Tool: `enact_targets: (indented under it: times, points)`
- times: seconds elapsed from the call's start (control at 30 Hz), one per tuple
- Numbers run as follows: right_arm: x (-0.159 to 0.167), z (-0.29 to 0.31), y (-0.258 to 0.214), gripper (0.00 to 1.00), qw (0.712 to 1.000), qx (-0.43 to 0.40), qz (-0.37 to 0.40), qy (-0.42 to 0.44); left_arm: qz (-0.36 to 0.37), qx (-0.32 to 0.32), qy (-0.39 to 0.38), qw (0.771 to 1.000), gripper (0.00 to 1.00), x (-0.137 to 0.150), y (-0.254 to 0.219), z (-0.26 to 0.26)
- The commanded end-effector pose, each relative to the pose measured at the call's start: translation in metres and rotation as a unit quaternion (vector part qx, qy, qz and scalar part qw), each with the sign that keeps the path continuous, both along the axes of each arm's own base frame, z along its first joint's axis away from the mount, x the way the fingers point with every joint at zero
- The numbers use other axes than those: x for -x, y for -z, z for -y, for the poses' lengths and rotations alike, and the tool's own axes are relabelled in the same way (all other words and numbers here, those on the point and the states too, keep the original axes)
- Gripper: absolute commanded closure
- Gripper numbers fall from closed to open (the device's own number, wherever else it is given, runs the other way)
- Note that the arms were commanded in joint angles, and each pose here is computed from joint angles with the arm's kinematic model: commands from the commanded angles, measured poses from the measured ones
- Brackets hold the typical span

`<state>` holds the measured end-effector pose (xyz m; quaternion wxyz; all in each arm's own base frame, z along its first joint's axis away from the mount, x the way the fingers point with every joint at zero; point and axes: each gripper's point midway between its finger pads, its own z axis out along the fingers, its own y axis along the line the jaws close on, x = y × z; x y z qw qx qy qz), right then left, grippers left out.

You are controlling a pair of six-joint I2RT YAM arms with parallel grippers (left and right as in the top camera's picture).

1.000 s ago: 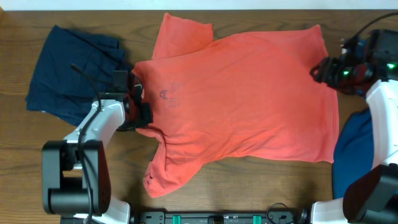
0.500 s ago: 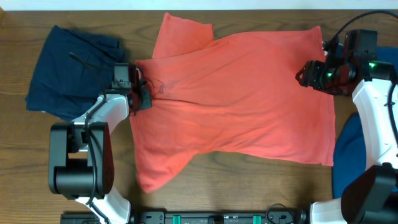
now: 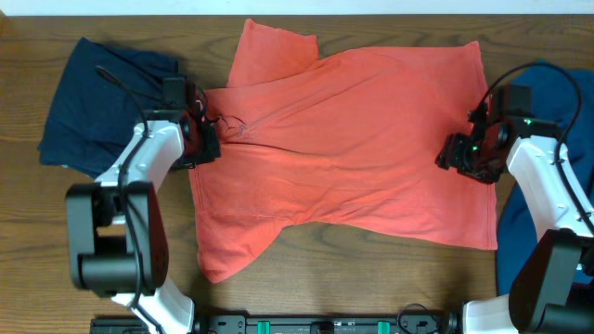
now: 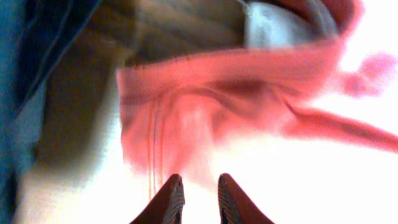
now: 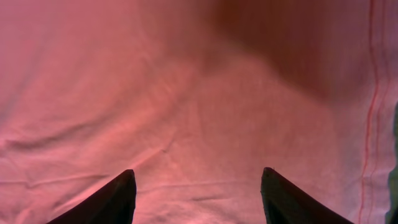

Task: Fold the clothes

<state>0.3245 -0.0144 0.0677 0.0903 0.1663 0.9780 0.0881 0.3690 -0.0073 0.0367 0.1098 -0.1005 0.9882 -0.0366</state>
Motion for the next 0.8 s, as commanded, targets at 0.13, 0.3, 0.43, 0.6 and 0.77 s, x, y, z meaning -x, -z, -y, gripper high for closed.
enact_targets:
  times: [0.13,0.3,0.43,0.6,0.77]
  points:
    - [0.001,-0.006,0.004,0.38,1.0,-0.016,-0.004,0.001,-0.019,0.052,-0.024,0.998,0.77,0.051,-0.072,0.015]
    - [0.0,-0.015,0.002,0.37,0.999,-0.039,0.002,-0.017,-0.139,0.052,-0.061,0.987,0.77,0.115,-0.06,0.019]
    - [0.001,-0.015,0.002,0.36,0.999,-0.04,0.0,-0.017,-0.217,0.049,-0.086,0.971,0.77,0.16,-0.032,0.028]
    - [0.001,-0.015,0.002,0.35,0.999,-0.04,-0.001,-0.017,-0.291,0.07,-0.093,0.95,0.73,0.208,-0.005,0.044]
    - [0.001,-0.015,0.002,0.35,0.999,-0.04,0.0,-0.017,-0.323,0.072,-0.108,0.938,0.66,0.236,0.014,0.049]
